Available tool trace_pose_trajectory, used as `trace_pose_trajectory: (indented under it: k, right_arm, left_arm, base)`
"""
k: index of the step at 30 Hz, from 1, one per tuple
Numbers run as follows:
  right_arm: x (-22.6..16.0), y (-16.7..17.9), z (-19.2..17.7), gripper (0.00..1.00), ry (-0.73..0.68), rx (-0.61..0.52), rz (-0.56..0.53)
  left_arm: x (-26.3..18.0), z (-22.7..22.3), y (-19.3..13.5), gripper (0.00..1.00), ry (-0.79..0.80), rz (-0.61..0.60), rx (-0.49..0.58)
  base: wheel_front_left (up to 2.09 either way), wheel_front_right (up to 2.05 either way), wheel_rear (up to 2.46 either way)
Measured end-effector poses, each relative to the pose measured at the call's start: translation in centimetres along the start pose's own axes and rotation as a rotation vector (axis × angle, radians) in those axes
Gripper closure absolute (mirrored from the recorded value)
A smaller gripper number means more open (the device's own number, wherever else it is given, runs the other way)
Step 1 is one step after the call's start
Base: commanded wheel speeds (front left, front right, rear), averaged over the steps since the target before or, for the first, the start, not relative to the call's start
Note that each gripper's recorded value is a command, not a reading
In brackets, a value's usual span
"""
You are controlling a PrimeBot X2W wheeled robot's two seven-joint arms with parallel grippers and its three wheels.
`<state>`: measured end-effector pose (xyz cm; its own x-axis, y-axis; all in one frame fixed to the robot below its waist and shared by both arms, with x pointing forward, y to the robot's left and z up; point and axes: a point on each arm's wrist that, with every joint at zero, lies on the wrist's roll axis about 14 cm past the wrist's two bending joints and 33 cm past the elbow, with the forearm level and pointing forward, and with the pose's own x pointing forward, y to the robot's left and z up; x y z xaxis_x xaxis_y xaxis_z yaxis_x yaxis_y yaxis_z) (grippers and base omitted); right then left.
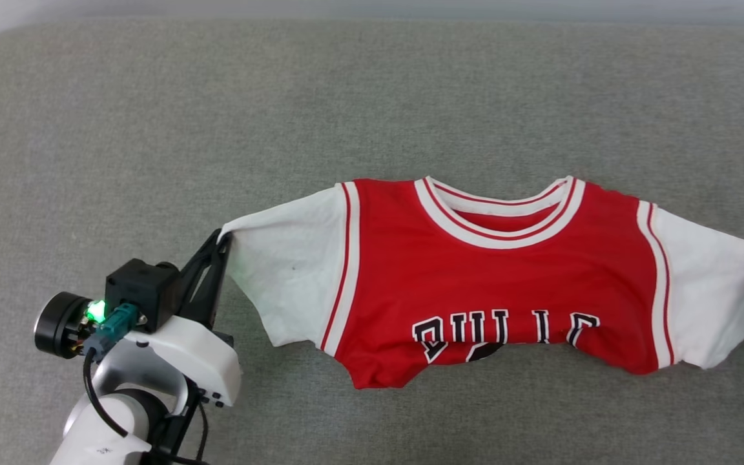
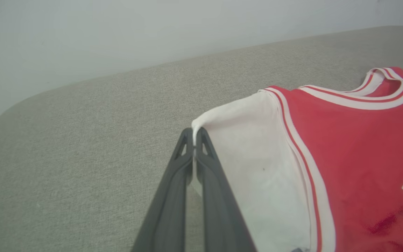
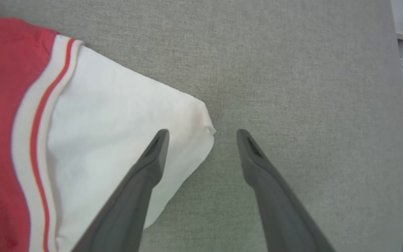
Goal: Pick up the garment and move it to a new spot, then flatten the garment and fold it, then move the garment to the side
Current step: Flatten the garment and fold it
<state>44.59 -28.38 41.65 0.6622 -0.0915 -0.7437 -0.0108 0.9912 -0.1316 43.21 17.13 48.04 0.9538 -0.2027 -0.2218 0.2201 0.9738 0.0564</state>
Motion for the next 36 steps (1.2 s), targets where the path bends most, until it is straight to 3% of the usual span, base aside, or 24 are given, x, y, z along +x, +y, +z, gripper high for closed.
trace_pose_trajectory:
  k: [7,14,15,16,17,26,36]
  right_arm:
    - [2.7,0.2,-1.6,0.0,0.139,-0.011,0.006]
    - [4.6,1.6,-3.1,0.0,0.187,-0.026,0.043]
    - [4.8,1.7,-3.3,0.07,0.194,-0.031,0.045]
    - [4.9,1.8,-3.5,0.58,0.199,-0.037,0.048]
    - [5.0,2.0,-3.6,1.0,0.195,-0.041,0.054]
    - [4.0,1.9,-1.9,1.0,0.06,-0.021,0.061]
    - [-2.0,-1.3,6.1,1.0,-0.267,0.007,0.009]
  left_arm:
    - [-0.5,0.4,-0.4,1.0,0.0,-0.007,-0.01]
    - [-0.4,0.0,-0.5,1.0,0.013,-0.009,-0.015]
    - [-0.5,0.0,-0.5,1.0,0.015,-0.008,-0.014]
    - [-0.5,-0.1,-0.4,1.0,0.017,-0.007,-0.015]
    - [-0.5,-0.1,-0.4,1.0,0.018,-0.006,-0.016]
    - [-1.4,0.7,0.4,1.0,-0.008,0.025,-0.013]
    - [-3.3,5.8,1.5,1.0,-0.173,0.059,0.045]
  base:
    - [0.0,0.0,0.0]
    - [0.0,0.0,0.0]
    - [0.0,0.0,0.0]
    - [0.0,0.0,0.0]
    - [0.0,0.0,0.0]
    - [0.0,0.0,0.0]
    - [0.0,0.0,0.0]
